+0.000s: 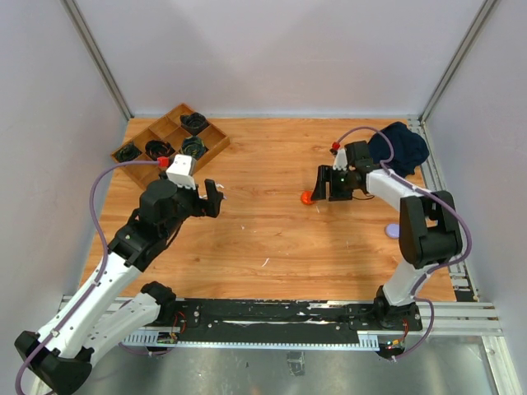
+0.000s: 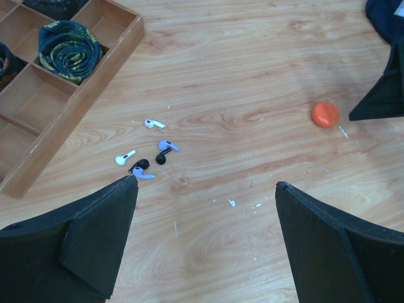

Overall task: Insert the wireless bluetooth earbuds into the charging case
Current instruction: Place the charging case at the center of the board.

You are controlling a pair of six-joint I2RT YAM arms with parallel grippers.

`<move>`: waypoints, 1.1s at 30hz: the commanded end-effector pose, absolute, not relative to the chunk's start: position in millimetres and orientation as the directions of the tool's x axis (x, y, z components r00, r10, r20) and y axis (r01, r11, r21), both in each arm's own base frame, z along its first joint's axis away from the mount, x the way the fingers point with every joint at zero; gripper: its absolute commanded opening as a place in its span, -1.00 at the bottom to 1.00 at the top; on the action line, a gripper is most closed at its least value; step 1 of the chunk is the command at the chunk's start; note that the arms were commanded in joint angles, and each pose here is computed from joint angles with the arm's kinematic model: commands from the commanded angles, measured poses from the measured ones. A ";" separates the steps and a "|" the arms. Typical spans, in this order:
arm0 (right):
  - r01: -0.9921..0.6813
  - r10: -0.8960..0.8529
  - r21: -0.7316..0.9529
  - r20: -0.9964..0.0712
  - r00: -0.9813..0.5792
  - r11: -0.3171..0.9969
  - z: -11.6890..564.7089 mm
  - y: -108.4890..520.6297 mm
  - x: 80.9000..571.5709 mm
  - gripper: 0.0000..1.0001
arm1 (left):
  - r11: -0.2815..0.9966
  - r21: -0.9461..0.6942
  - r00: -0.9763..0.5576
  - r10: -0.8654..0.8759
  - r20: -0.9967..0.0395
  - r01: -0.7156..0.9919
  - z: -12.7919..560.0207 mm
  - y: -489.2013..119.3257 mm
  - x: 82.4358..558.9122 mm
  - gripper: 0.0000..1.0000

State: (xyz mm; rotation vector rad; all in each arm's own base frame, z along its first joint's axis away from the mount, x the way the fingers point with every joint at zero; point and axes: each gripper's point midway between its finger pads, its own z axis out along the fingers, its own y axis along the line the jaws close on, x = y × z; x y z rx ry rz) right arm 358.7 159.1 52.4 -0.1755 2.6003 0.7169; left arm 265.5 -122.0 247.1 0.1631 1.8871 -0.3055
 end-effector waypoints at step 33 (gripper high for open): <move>0.438 0.416 0.033 -0.389 -0.822 0.898 44.9 -68.2 291.3 0.66 | 0.957 -0.154 -0.232 -0.096 -0.968 0.245 269.2 -108.5 255.7 0.94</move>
